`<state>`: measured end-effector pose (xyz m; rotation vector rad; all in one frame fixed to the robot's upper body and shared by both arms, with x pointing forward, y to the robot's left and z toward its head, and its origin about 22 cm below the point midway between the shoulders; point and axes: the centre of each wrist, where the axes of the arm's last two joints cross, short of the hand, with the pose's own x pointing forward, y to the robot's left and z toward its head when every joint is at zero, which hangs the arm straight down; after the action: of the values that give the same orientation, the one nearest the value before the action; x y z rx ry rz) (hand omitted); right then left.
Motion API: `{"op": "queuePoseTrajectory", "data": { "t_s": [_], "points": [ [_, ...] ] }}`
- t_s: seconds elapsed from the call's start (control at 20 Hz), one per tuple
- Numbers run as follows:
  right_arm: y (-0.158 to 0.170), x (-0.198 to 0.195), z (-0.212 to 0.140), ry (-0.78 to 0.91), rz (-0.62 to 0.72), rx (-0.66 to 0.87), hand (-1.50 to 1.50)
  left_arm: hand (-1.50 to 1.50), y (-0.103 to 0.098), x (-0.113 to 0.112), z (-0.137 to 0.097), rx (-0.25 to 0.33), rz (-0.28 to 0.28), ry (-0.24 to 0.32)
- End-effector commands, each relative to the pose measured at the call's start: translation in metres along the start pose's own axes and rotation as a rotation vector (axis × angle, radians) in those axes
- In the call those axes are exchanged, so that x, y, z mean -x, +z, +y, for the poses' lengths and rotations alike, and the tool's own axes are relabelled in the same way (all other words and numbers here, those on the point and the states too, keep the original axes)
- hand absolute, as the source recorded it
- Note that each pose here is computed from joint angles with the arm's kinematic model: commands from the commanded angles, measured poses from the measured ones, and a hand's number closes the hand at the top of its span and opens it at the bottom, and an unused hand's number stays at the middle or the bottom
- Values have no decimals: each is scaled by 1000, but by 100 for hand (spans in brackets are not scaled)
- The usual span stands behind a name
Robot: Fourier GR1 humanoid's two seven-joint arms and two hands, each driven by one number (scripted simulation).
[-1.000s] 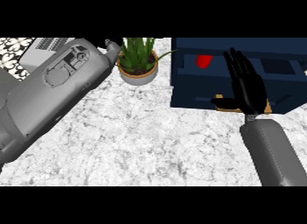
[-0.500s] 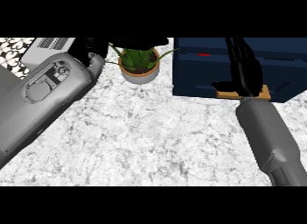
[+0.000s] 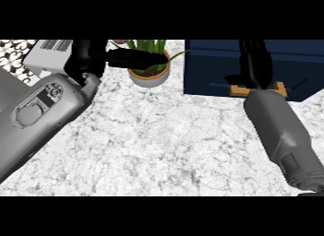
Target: Pick up the can, place it into the drawer and close the drawer
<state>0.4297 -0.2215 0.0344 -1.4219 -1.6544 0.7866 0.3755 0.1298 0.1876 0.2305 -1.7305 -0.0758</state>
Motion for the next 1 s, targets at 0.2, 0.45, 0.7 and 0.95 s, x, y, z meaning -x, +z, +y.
{"op": "queuePoseTrajectory", "data": {
  "t_s": [0.2,0.45,0.7,0.95],
  "points": [
    [-41,-20,-21,-26,-16,-4,-150,-150,16,17,16,18,18,-15],
    [-50,-21,-27,-44,-12,-12,-150,-150,17,19,24,-5,1,-5],
    [-50,-38,-24,-192,-19,13,-150,-150,32,28,28,35,-12,0],
    [-65,-54,-36,-400,-3,37,-150,-150,34,38,36,18,13,-9]
  ]
}}
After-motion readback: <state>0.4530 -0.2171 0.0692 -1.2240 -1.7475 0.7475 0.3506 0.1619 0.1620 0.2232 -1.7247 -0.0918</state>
